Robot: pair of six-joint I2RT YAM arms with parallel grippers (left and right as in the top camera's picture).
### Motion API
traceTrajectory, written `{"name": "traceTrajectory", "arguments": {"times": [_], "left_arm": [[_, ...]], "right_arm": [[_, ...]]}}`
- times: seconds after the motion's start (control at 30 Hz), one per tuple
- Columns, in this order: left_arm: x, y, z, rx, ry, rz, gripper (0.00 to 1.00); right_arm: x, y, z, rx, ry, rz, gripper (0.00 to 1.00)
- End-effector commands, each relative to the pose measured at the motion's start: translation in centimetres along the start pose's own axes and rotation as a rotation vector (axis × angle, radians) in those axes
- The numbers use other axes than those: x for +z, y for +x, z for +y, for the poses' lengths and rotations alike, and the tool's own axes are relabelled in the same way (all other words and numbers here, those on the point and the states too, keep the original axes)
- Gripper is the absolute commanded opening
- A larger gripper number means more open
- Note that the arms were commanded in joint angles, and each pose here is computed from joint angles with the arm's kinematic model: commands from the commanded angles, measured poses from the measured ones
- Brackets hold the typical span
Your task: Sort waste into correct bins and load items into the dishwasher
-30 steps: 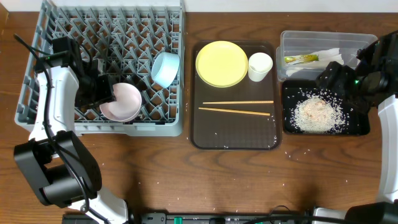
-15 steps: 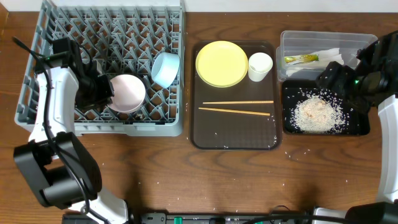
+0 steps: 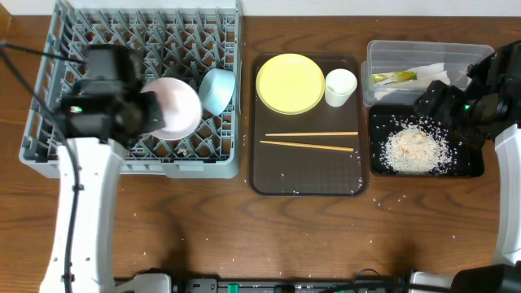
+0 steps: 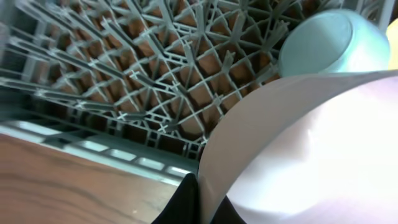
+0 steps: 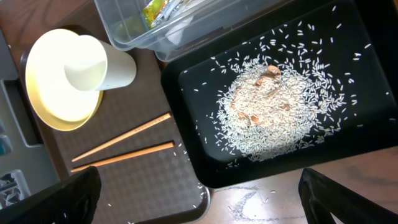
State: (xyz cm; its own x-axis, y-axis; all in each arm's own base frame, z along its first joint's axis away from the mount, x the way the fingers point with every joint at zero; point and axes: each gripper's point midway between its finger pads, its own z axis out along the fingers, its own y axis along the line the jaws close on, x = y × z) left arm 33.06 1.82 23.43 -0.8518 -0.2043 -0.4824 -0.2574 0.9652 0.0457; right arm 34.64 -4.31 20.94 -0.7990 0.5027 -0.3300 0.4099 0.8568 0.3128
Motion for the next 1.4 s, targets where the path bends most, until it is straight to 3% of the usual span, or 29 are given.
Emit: {"name": "traceTrajectory", "arguments": {"times": [0.0, 0.3, 0.6, 0.9, 1.37], "left_arm": [[-0.8, -0.4, 1.5, -0.014, -0.261, -0.079, 0.07], [-3.0, 0.4, 1.0, -0.038, -0.585, -0.236, 0.07], [-0.9, 0.1, -2.0, 0.117, -0.827, -0.363, 0.07], [1.1, -0.1, -5.1, 0.261, -0.931, -0.484, 0.07], [4.4, 3.3, -4.7, 0.373, -0.985, -0.439, 0.07]], "right_arm": [[-0.5, -0.3, 0.3, -0.005, -0.01, -0.016, 0.99], [-0.5, -0.3, 0.3, -0.005, -0.01, -0.016, 0.99], [-0.5, -0.3, 0.3, -0.005, -0.01, -0.016, 0.99], [-0.5, -0.3, 0.3, -0.005, -0.01, -0.016, 0.99], [-0.5, -0.3, 0.3, -0.005, -0.01, -0.016, 0.99]]}}
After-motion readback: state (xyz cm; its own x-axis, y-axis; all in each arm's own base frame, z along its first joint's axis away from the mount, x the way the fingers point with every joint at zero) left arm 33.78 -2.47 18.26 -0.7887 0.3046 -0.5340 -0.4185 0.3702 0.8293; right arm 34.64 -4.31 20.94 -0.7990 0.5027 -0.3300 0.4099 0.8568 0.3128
